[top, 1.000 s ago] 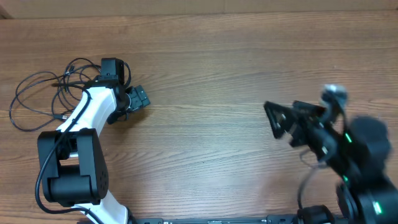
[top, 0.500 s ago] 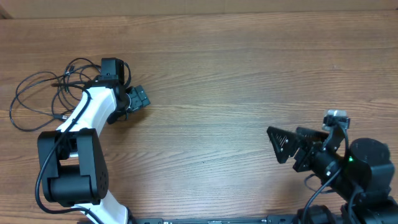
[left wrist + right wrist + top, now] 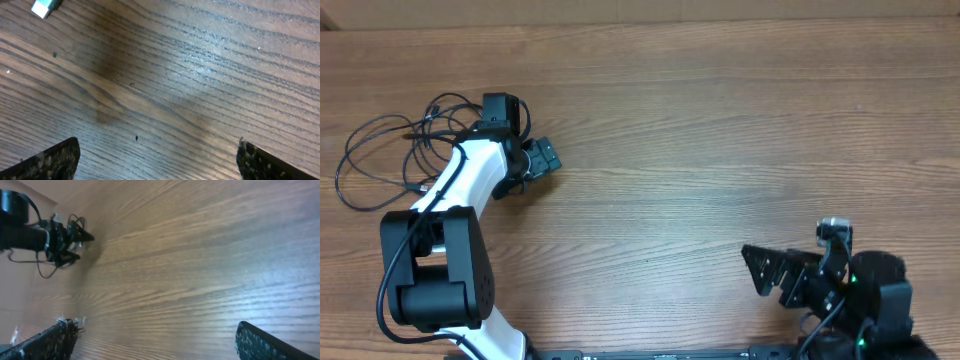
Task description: Untangle cables
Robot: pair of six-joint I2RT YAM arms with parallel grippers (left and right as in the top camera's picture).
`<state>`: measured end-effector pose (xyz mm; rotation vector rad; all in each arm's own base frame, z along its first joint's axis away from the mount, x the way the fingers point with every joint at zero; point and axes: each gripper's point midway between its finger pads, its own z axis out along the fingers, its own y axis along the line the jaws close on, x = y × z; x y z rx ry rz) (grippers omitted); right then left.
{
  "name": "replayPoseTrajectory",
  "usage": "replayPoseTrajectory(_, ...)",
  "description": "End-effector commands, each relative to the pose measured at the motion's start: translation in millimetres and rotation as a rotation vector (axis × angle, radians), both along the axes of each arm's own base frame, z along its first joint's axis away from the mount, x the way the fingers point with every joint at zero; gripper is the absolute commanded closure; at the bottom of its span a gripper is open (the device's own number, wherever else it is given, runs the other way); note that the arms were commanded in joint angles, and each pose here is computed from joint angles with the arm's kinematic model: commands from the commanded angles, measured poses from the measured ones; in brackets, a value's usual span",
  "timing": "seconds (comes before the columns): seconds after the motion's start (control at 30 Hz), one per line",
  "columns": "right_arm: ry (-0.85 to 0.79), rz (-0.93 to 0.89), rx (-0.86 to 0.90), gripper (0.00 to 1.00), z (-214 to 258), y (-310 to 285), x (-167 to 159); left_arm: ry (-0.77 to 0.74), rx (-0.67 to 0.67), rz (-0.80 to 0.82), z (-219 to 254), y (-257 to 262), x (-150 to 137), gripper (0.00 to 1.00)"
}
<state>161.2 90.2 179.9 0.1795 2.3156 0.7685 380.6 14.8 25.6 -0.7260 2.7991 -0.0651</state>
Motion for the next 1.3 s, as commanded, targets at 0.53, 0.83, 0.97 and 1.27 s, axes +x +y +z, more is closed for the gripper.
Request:
replayPoseTrajectory(0.53, 0.150, 0.019, 0.028, 0.00, -95, 5, -21, -0.018, -0.004, -0.011, 7, -2, 0, 0.01)
replayPoseTrajectory(0.83, 0.046, 0.030, 0.052, 0.00, -84, 7, -15, -0.018, -0.004, -0.011, 7, -2, 0, 0.01)
replayPoseTrajectory(0.97, -0.135, 0.035, 0.077, 0.00, -55, 9, -4, -0.018, -0.004, -0.011, 7, -2, 0, 0.00)
replayPoseTrajectory(1.27, -0.476, 0.026, 0.119, 0.00, 15, 10, 27, -0.018, -0.004, -0.011, 7, -2, 0, 0.01)
